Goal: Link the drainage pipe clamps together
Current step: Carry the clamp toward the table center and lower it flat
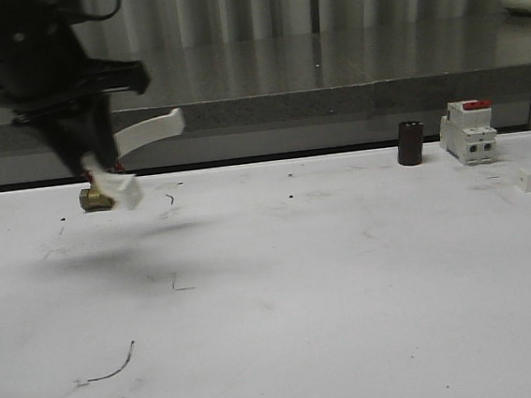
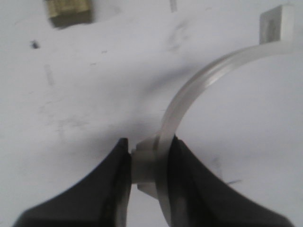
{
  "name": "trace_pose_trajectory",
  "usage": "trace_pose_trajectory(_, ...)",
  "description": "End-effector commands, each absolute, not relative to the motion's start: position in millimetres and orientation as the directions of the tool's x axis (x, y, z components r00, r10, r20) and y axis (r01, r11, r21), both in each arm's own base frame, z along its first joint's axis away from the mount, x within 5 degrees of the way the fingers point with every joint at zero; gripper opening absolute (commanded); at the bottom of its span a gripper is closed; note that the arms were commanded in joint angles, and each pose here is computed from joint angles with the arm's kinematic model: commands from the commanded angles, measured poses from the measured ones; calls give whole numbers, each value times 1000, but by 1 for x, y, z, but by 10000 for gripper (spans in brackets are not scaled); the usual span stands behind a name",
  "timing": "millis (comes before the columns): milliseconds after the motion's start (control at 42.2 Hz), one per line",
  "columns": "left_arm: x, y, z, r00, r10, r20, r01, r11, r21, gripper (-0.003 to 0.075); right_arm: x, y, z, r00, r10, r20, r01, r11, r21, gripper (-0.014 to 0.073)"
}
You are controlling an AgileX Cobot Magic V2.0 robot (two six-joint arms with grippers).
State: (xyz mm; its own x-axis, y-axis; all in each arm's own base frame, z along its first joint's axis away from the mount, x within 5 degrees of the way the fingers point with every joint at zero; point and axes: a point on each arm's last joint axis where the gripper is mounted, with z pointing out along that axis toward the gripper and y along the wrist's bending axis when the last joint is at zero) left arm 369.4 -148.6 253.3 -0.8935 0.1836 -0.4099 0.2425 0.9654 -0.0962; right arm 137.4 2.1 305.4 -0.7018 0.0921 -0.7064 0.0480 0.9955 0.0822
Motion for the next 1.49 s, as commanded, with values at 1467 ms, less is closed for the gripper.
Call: trace_pose_trajectory(1467,371,-306,211,-918,-54,-393,25,981,-192,138,141,0,318,-647,87,-758,49,996,73,368)
